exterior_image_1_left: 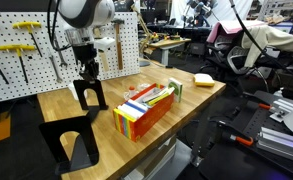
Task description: Move the black object to the right slightly
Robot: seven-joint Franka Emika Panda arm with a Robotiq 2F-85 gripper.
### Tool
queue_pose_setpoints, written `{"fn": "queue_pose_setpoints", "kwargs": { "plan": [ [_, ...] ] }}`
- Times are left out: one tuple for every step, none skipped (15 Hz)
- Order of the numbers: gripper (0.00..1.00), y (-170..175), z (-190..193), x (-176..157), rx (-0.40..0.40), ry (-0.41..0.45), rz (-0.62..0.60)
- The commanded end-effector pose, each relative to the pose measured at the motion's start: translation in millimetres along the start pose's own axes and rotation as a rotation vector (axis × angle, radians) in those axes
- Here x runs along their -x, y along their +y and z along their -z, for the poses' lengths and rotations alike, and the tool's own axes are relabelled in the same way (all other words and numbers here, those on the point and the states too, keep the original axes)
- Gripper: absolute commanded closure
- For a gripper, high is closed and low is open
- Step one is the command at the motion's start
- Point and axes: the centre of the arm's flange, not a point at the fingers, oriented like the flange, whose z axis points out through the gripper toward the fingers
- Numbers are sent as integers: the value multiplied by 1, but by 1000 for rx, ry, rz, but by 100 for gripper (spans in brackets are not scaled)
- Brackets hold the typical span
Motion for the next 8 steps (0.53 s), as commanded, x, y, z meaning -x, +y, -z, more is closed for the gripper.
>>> {"fn": "queue_pose_setpoints", "kwargs": {
  "plan": [
    [99,3,11,20,17,-31,62],
    [99,4,11,23,20,-36,72],
    [99,5,12,26,23,-42,80],
    [99,6,12,29,26,-47,86],
    [99,6,12,33,31,-51,86],
    [99,6,12,35,37,-54,86],
    [99,6,12,39,40,-57,81],
    [99,6,12,42,40,-62,78]
  ]
}}
